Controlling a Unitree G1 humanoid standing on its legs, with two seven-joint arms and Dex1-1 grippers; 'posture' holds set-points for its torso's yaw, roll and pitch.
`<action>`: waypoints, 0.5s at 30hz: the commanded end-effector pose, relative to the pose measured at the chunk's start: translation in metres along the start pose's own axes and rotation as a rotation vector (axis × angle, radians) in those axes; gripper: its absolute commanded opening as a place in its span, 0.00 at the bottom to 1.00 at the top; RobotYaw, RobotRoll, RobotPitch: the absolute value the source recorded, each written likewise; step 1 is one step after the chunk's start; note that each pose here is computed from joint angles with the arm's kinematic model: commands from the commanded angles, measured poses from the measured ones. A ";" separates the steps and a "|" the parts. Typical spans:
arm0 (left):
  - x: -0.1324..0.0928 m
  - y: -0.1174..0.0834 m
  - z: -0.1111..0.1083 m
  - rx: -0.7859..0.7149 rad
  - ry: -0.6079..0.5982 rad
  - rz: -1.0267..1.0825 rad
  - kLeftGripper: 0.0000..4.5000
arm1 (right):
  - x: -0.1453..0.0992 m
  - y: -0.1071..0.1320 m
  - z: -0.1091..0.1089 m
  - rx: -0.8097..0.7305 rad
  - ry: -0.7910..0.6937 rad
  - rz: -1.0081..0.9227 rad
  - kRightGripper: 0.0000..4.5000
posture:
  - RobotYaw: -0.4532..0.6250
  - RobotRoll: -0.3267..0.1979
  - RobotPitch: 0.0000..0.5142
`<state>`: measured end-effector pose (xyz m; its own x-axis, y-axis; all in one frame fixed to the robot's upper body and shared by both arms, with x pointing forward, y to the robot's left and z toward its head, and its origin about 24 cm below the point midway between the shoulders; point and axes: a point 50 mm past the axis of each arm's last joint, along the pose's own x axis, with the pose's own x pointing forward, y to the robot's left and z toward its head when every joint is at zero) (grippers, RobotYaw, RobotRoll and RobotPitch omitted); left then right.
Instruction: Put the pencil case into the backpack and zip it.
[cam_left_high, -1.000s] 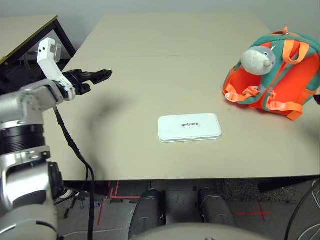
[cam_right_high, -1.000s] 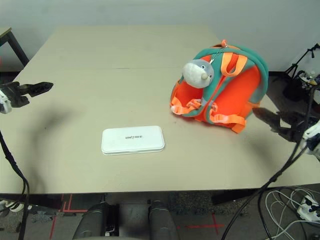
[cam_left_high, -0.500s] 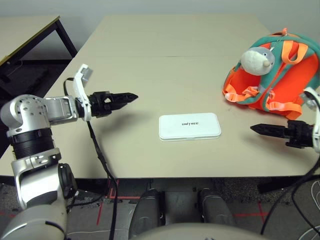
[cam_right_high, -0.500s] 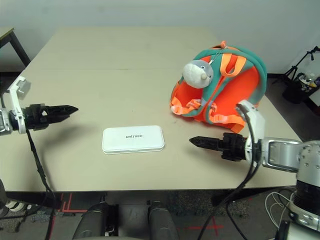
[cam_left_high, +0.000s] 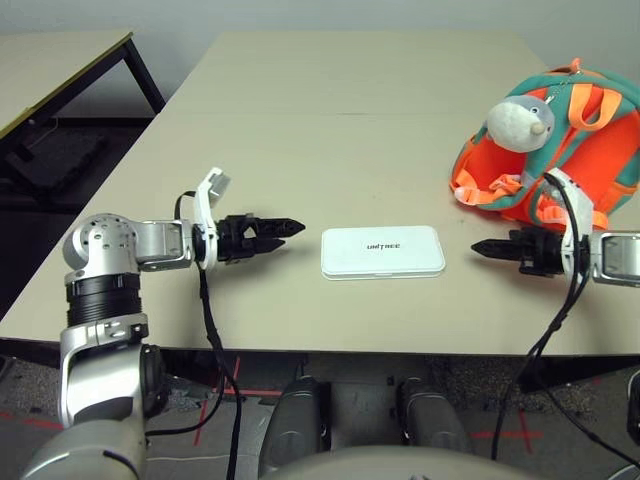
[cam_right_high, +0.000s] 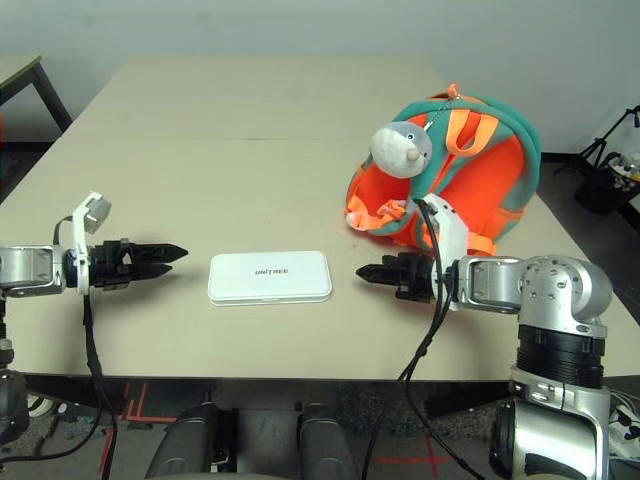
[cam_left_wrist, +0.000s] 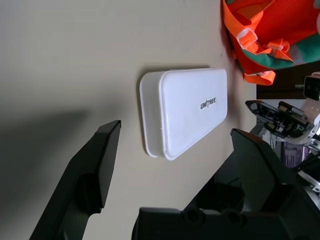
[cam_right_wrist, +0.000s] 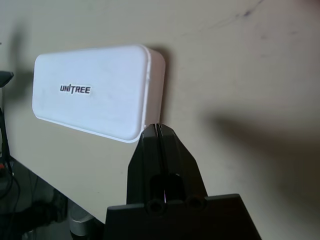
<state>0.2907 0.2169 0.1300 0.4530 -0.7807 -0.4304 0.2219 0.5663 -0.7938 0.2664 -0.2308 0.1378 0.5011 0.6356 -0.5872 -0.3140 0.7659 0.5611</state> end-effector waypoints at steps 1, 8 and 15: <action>0.006 0.006 -0.003 -0.032 0.029 0.032 1.00 | 0.009 0.002 -0.006 0.001 0.061 -0.019 0.00 | 0.42 0.62 0.14; 0.014 0.010 -0.006 -0.055 0.056 0.037 1.00 | 0.016 -0.001 -0.006 -0.001 0.055 -0.085 0.00 | 0.41 0.62 0.15; 0.022 0.015 -0.008 -0.127 0.091 0.009 1.00 | 0.025 -0.002 -0.007 -0.005 0.049 -0.107 0.00 | 0.41 0.62 0.17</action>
<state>0.2972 0.2078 0.1097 0.3981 -0.7958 -0.4563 0.1333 0.5424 -0.8295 0.2745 -0.2200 0.1205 0.5132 0.5567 -0.6532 -0.2589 0.8261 0.5006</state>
